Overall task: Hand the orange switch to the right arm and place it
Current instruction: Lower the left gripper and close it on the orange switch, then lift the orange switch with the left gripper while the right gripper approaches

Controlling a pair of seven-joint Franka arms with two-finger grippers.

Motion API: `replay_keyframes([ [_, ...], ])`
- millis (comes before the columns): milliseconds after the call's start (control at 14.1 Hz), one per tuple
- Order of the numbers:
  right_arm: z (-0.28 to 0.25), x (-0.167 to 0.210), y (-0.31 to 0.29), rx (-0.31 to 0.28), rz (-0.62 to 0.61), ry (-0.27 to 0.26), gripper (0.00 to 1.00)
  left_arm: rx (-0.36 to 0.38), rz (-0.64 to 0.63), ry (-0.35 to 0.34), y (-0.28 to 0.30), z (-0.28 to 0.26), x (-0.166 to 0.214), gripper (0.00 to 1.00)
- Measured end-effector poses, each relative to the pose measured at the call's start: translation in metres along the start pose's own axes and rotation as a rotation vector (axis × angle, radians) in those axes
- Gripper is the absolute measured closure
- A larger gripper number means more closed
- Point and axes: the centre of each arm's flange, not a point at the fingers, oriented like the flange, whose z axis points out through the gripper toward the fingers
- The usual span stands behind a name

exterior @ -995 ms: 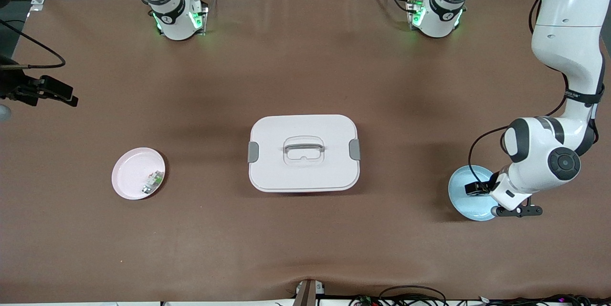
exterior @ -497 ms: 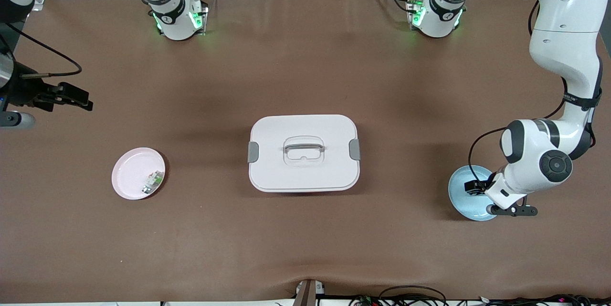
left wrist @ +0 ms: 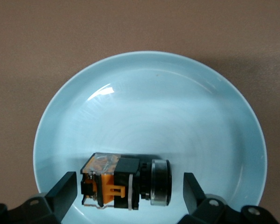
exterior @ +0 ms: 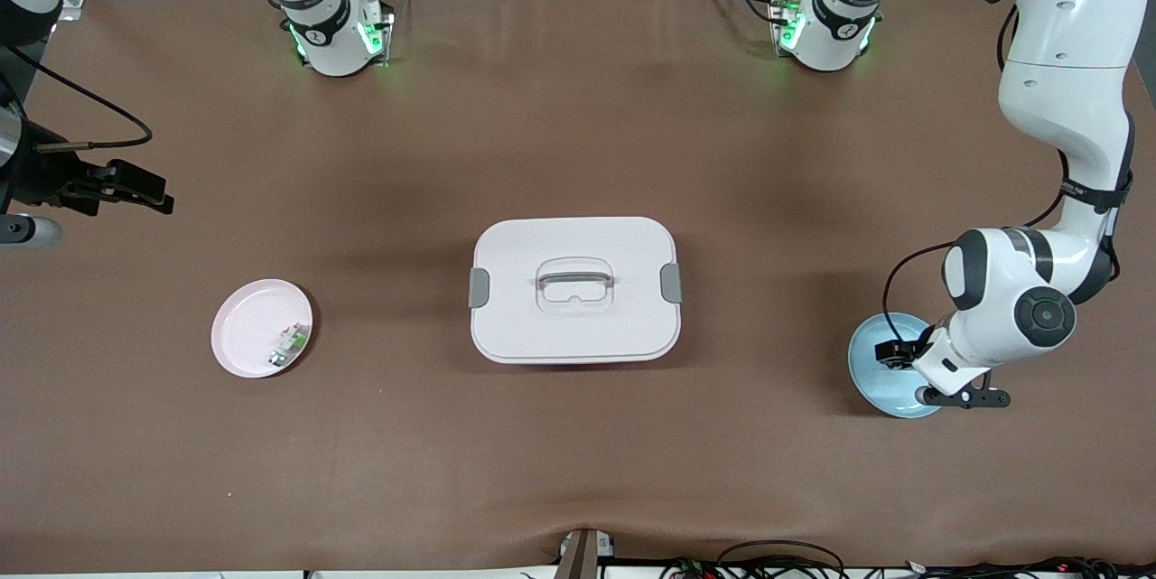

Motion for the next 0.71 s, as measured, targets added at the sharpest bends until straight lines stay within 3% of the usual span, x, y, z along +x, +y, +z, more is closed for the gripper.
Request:
replay_keyframes([
  [142,0.005,0.003,-0.004,0.004,-0.006,-0.007,0.0,0.0,0.0,0.0,0.0,0.001,0.001,0.03],
  [355,0.011,0.007,-0.02,0.009,-0.033,-0.007,0.0,0.001,-0.001,0.011,-0.001,-0.004,0.004,0.28],
  [497,0.014,0.008,-0.04,0.027,-0.06,-0.013,0.0,0.002,-0.002,0.017,-0.001,-0.006,0.006,0.28],
  [711,0.022,0.006,-0.066,0.13,-0.031,-0.043,0.0,0.002,-0.013,0.048,-0.005,-0.021,0.015,0.28],
])
